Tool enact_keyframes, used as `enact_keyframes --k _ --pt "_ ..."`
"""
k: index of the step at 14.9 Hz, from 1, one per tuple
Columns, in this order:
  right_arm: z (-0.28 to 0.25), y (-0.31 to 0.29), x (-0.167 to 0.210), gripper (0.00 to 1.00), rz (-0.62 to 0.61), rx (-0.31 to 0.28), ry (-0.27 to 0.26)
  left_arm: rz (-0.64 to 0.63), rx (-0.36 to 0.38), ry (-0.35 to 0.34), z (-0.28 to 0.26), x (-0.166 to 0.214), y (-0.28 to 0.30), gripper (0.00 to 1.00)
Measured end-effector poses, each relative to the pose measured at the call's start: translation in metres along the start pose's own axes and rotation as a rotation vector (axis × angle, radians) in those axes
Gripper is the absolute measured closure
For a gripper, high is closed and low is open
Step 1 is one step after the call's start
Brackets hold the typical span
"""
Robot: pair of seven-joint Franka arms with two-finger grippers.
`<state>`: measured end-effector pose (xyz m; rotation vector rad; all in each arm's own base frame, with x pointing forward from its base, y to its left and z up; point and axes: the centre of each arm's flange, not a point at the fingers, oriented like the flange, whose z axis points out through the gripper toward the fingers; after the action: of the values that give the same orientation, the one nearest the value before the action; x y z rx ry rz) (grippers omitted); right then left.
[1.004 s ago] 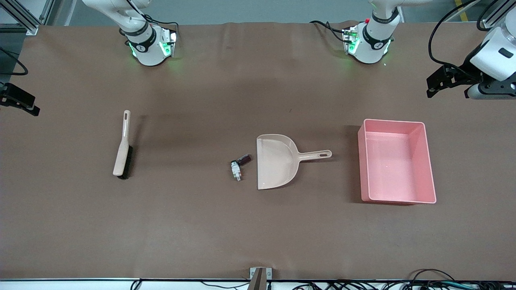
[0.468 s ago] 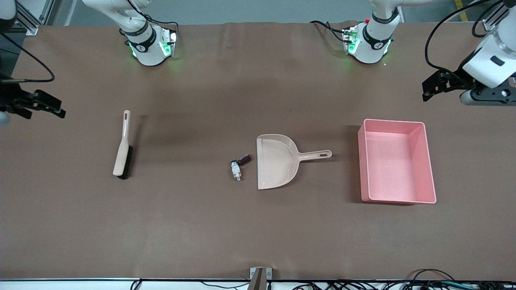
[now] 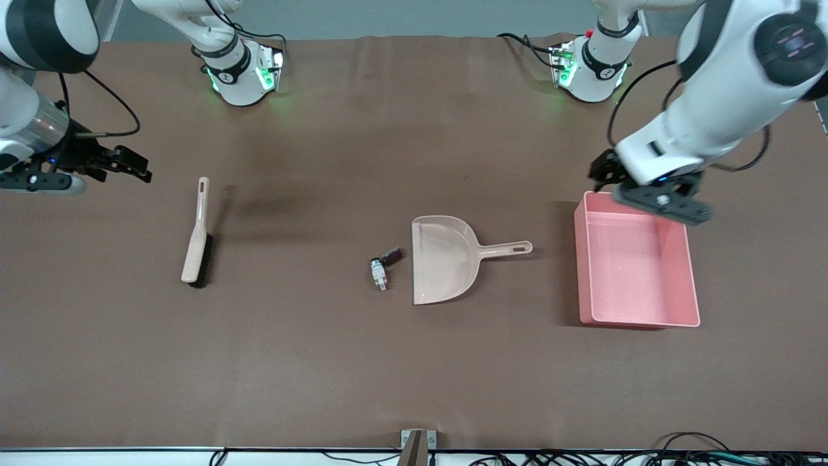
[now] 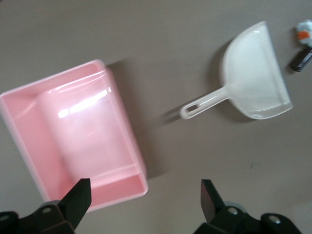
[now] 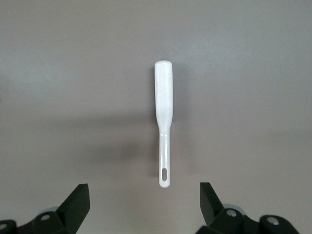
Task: Clean e-waste and dump in bin
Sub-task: 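Grasp the dustpan handle with the left gripper while the right gripper grasps the brush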
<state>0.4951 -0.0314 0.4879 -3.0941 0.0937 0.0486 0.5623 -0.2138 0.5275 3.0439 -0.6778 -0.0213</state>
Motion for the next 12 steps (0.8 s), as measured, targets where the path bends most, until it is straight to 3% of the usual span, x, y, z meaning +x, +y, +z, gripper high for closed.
enact_keyframes --k 6,9,12 --pt "0.039 -0.001 -0.006 0.00 0.002 -0.002 0.007 0.235 -0.081 0.051 0.098 0.045 0.081 0.05" --pt "0.078 -0.002 -0.017 0.00 0.000 -0.004 0.016 0.404 -0.026 0.049 0.146 0.046 0.107 0.08" --pt "0.113 0.000 -0.029 0.00 0.003 -0.006 0.041 0.591 -0.019 0.039 0.185 0.043 0.121 0.18"
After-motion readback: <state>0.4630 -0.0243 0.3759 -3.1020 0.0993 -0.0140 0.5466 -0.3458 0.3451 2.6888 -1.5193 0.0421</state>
